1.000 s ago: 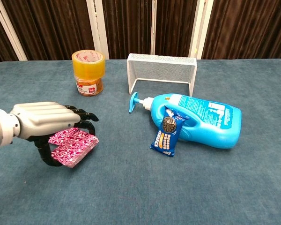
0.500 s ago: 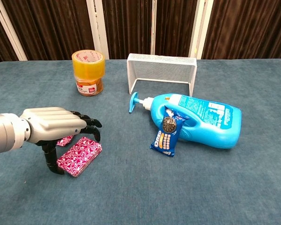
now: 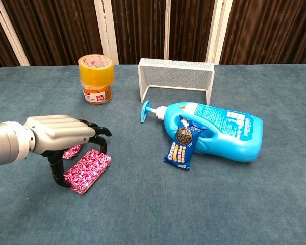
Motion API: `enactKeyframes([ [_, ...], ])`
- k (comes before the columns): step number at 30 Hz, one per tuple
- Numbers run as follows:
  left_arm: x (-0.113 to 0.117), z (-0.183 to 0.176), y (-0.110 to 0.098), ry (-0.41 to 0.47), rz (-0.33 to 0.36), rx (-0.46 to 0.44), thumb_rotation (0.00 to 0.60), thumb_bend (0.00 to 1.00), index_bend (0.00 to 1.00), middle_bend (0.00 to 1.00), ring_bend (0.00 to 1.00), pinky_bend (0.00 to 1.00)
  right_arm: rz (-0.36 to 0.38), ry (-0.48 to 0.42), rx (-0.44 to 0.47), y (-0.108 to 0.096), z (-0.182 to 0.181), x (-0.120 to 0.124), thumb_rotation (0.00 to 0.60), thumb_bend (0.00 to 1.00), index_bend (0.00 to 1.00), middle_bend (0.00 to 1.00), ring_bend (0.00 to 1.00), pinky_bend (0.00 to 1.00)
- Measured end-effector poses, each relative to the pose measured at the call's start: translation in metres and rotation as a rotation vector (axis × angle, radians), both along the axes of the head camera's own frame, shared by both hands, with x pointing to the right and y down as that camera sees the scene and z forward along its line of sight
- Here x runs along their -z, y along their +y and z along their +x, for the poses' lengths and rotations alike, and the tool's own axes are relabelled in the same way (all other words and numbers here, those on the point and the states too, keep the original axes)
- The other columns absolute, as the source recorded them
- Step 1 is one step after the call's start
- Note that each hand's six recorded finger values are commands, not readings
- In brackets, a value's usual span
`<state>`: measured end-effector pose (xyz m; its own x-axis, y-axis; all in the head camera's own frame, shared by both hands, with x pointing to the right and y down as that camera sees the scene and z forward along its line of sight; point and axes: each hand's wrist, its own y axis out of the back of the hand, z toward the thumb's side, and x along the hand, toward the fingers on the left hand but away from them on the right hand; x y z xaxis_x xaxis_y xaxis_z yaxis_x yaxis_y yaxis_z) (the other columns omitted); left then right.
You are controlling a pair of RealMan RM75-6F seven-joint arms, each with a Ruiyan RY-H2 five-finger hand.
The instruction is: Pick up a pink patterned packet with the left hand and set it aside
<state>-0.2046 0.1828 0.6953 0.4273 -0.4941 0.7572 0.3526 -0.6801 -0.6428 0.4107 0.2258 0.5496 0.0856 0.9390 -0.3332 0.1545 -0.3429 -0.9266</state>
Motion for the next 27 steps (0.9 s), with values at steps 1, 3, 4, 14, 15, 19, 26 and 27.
enactKeyframes([
  [1,0.001,0.000,-0.001,0.004,0.004,0.002,0.600,0.44,0.50,0.00,0.00,0.00,0.001,0.000,0.000,0.000,0.000,0.000,0.600,0.36,0.00,0.00,0.00,0.09],
  [3,0.005,-0.001,-0.003,0.011,0.015,0.005,0.600,0.44,0.51,0.00,0.00,0.00,0.002,0.000,0.000,0.000,0.001,0.001,0.600,0.36,0.00,0.00,0.00,0.09],
  [4,0.008,-0.003,-0.004,0.013,0.020,0.007,0.600,0.44,0.50,0.00,0.00,0.00,0.003,0.000,-0.001,0.000,0.001,0.001,0.600,0.36,0.00,0.00,0.00,0.09],
  [14,0.040,-0.045,-0.009,-0.013,0.074,0.022,0.600,0.44,0.50,0.00,0.00,0.00,-0.002,-0.001,-0.001,0.001,-0.001,0.000,0.600,0.36,0.00,0.00,0.00,0.09],
  [15,0.042,-0.051,-0.008,-0.021,0.075,0.023,0.600,0.44,0.50,0.00,0.00,0.00,-0.002,-0.001,0.000,0.001,-0.001,0.000,0.600,0.36,0.00,0.00,0.00,0.09],
  [19,0.044,-0.078,0.003,-0.058,0.059,0.039,0.600,0.44,0.50,0.00,0.00,0.00,-0.002,-0.001,0.000,0.001,-0.001,0.000,0.600,0.36,0.00,0.00,0.00,0.09],
  [26,0.032,-0.111,0.015,-0.099,0.035,0.080,0.600,0.40,0.39,0.00,0.00,0.00,-0.003,0.000,-0.001,0.001,-0.002,-0.001,0.600,0.36,0.00,0.00,0.00,0.09],
  [27,0.029,-0.113,0.015,-0.104,0.035,0.081,0.600,0.39,0.37,0.00,0.00,0.00,-0.003,0.001,-0.002,0.001,-0.002,-0.001,0.600,0.36,0.00,0.00,0.00,0.09],
])
